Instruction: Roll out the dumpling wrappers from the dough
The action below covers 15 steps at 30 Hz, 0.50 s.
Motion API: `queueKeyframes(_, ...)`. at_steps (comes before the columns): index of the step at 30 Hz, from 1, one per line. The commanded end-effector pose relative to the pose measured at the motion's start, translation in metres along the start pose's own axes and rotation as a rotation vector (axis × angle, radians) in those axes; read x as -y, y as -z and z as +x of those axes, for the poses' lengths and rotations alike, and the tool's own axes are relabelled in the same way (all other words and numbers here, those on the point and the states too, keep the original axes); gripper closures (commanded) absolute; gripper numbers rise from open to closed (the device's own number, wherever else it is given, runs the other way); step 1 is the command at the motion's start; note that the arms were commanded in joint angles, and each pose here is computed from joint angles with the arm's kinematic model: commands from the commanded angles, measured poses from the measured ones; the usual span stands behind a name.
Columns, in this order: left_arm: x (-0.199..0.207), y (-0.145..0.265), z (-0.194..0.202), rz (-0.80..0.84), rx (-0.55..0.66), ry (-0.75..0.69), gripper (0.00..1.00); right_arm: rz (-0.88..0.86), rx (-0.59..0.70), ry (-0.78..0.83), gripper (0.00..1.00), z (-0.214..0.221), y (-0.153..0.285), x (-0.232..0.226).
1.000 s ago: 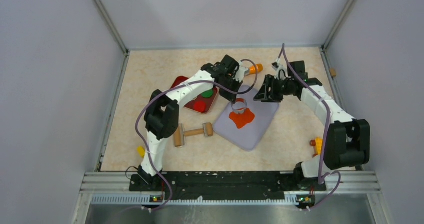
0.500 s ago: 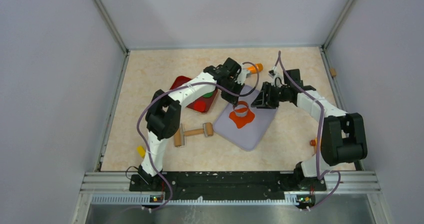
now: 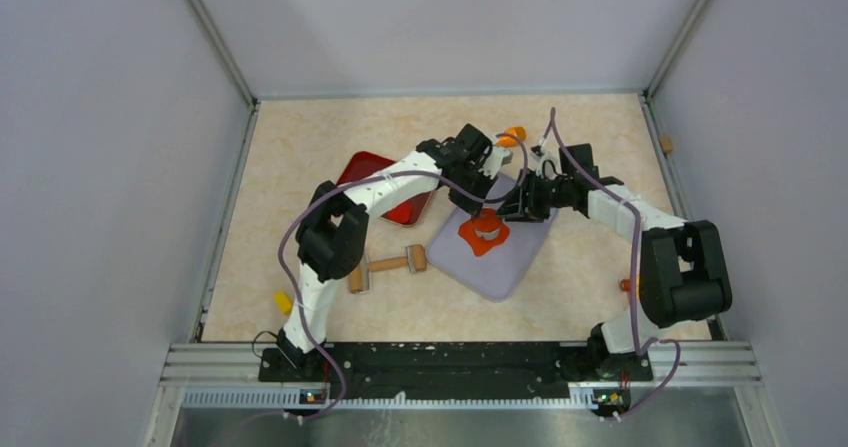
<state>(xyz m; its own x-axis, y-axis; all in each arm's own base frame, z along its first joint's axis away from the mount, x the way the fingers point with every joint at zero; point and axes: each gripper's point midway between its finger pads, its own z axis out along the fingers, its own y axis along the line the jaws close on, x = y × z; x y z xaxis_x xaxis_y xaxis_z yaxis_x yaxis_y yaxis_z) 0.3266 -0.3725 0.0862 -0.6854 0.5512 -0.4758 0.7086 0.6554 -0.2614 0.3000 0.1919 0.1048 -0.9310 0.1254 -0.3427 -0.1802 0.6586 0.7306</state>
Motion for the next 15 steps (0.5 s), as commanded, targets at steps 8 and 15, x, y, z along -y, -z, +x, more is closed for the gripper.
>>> queueKeyframes(8, -0.013, -0.026, 0.015, -0.058, -0.004, -0.060, 1.00, 0.017, -0.018, 0.004, 0.59, 0.010, -0.006, 0.007)
queueKeyframes(15, -0.009, -0.030, 0.011, -0.048, 0.008, -0.062, 1.00, 0.025, -0.025, 0.005, 0.60, 0.016, -0.005, 0.010)
